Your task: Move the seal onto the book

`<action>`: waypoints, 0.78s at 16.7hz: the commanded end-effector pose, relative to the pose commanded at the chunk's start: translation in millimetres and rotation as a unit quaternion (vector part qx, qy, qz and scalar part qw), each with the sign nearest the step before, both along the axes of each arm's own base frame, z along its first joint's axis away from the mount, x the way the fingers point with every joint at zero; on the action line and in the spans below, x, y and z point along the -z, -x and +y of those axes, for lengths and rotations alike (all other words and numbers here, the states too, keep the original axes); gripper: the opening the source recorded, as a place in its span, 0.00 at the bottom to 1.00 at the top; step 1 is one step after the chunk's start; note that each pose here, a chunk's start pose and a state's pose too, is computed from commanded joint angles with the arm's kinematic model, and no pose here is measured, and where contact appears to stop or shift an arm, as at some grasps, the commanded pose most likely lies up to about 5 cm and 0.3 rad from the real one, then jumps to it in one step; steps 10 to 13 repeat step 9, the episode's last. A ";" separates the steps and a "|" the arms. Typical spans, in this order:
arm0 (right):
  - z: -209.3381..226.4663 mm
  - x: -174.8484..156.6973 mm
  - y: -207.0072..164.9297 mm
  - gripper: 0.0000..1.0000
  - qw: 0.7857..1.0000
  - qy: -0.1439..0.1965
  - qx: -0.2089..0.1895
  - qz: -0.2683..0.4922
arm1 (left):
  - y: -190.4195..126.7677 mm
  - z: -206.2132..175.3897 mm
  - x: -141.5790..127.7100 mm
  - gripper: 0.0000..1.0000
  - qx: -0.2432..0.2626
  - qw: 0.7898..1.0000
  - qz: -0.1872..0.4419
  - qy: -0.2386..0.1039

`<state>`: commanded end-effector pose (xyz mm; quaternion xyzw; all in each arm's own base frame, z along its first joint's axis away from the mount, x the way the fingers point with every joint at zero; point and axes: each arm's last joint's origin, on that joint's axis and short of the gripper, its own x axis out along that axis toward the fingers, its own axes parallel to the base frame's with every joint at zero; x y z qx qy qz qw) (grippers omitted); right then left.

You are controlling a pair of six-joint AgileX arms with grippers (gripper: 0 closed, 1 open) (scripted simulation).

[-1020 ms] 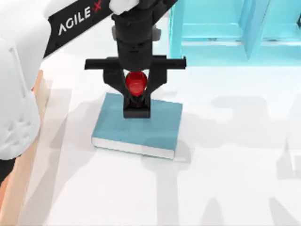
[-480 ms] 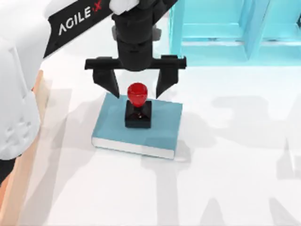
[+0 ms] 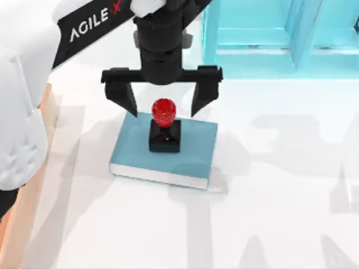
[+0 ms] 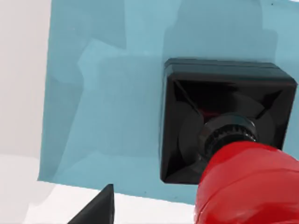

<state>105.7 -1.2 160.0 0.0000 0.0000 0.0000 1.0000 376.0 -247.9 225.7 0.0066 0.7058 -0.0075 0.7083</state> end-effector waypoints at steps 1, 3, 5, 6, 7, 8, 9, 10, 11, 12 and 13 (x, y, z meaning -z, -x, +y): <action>0.0 0.0 0.0 1.00 1.000 0.000 0.000 0.000 | -0.1 -0.1 -0.1 1.00 0.000 1.000 0.001 -0.001; 0.0 0.0 0.0 1.00 1.000 0.000 0.000 0.000 | -0.2 -0.7 -4.4 1.00 0.000 1.000 0.004 -0.003; 0.0 0.0 0.0 1.00 1.000 0.000 0.000 0.000 | -0.6 -1.3 -15.1 1.00 0.001 1.000 0.001 0.000; 0.0 0.0 0.0 1.00 1.000 0.000 0.000 0.000 | -0.8 -1.2 -20.3 1.00 0.000 1.000 -0.001 0.001; 0.0 0.0 0.0 1.00 1.000 0.000 0.000 0.000 | -0.6 -0.9 -24.9 1.00 0.000 1.000 -0.001 0.001; 0.0 0.0 0.0 1.00 1.000 0.000 0.000 0.000 | -0.2 -0.4 -28.2 1.00 0.000 1.000 0.000 0.000; 0.0 0.0 0.0 1.00 1.000 0.000 0.000 0.000 | 0.0 0.0 -29.9 1.00 0.000 1.000 0.000 0.000; 0.0 0.0 0.0 1.00 1.000 0.000 0.000 0.000 | 0.0 0.0 -29.9 1.00 0.000 1.000 0.000 0.000; 0.0 0.0 0.0 1.00 1.000 0.000 0.000 0.000 | 0.0 0.0 -29.9 1.00 0.000 1.000 0.000 0.000; 0.0 0.0 0.0 1.00 1.000 0.000 0.000 0.000 | 0.0 0.0 -29.9 1.00 0.000 1.000 0.000 0.000; 0.0 0.0 0.0 1.00 1.000 0.000 0.000 0.000 | 0.0 0.0 -29.9 1.00 0.000 1.000 0.000 0.000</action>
